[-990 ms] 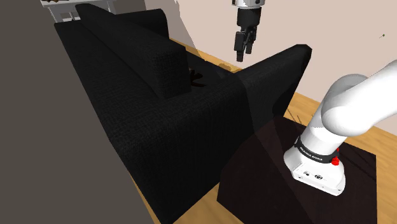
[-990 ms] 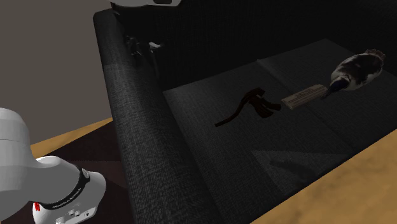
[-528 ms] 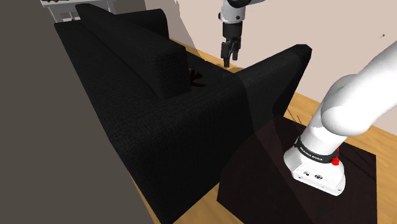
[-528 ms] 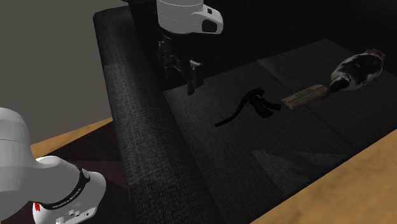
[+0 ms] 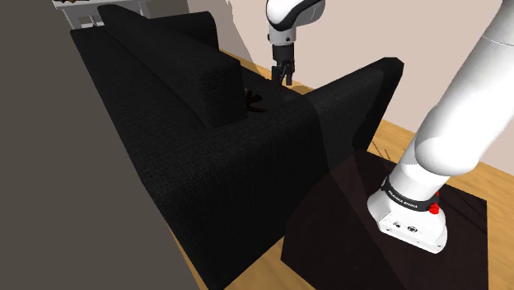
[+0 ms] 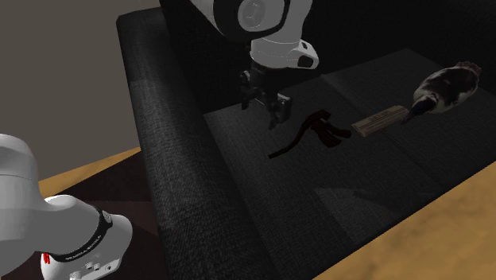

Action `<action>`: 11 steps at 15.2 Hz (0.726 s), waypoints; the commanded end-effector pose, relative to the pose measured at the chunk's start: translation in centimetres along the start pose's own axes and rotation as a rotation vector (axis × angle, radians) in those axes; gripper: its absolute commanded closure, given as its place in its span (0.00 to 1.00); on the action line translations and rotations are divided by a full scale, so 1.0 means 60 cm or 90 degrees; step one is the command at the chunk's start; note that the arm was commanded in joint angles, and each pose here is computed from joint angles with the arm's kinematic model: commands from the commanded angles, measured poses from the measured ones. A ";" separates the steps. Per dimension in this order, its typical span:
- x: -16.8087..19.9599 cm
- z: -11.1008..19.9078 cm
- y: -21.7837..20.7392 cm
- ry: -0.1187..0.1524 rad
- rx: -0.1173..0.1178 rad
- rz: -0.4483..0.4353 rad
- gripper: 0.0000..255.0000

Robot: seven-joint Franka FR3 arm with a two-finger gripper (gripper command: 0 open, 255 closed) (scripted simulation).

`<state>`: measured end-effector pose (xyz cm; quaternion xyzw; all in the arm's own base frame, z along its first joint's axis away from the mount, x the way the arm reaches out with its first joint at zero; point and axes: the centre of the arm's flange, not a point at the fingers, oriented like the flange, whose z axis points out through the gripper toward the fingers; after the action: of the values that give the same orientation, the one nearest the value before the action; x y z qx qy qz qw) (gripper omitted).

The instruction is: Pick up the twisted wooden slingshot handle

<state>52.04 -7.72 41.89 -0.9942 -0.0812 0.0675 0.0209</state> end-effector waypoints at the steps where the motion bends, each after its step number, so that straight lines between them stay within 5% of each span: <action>1: 0.036 0.030 0.018 -0.005 0.002 -0.005 0.00; 11: 0.210 0.150 0.108 -0.031 0.016 -0.029 0.00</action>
<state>63.02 -11.48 32.03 -0.9903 -0.1012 0.0901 0.0317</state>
